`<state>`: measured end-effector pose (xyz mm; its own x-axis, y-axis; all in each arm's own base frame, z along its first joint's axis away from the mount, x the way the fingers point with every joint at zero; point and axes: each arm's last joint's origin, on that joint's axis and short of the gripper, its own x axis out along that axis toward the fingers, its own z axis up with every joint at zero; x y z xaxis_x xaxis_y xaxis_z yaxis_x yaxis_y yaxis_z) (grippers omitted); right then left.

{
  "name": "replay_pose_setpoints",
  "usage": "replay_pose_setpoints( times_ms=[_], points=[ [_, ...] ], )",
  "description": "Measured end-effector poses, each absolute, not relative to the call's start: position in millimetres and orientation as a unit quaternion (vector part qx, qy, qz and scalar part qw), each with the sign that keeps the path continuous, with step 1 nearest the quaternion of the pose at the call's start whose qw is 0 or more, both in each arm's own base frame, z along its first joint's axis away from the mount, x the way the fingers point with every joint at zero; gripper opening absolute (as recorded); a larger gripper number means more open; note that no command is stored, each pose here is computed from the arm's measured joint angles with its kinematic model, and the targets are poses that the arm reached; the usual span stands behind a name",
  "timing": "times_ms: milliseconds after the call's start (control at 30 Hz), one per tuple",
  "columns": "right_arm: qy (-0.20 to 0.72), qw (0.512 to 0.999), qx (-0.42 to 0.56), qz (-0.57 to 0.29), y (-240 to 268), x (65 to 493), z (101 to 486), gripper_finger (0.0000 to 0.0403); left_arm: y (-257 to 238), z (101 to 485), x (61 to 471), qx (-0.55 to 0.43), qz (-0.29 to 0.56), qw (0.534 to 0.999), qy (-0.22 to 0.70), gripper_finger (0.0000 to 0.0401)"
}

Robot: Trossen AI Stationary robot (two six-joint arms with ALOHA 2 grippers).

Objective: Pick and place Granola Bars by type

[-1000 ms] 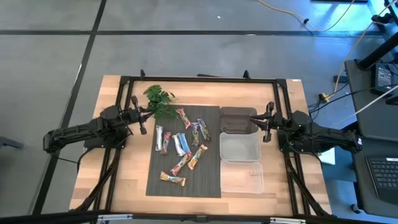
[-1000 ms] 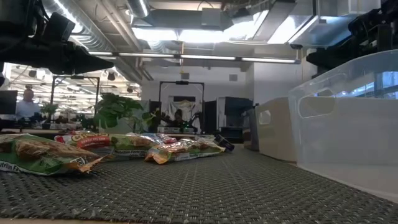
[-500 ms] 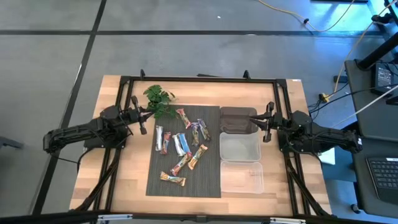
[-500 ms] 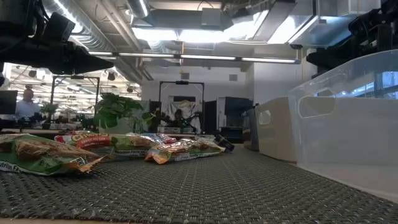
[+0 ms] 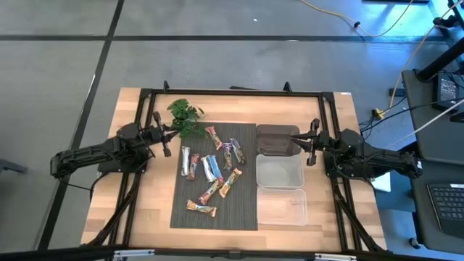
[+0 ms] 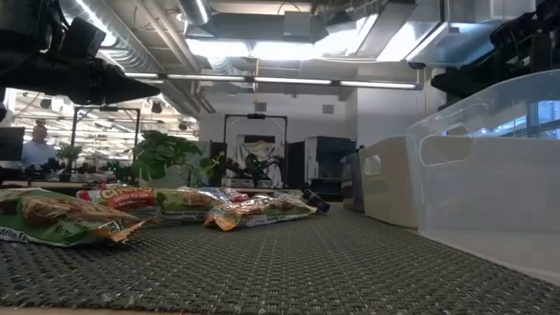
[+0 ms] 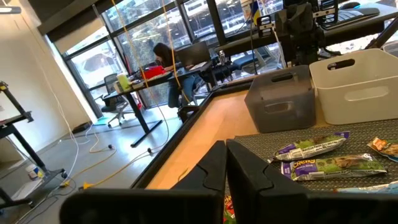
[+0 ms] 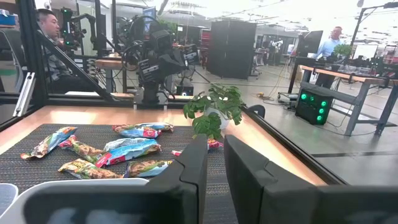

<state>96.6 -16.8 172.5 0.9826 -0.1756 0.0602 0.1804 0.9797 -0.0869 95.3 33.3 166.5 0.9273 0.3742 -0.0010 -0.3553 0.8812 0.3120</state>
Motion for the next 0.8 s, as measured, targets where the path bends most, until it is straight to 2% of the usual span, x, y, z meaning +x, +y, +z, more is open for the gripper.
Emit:
replay_pose_setpoints(
  times_ms=[800],
  points=[
    [-0.026,0.995,-0.046,-0.09,-16.8,96.6,172.5,0.006,33.3,166.6,95.3,0.155,0.188,0.969,0.031,0.0008]
  ],
)
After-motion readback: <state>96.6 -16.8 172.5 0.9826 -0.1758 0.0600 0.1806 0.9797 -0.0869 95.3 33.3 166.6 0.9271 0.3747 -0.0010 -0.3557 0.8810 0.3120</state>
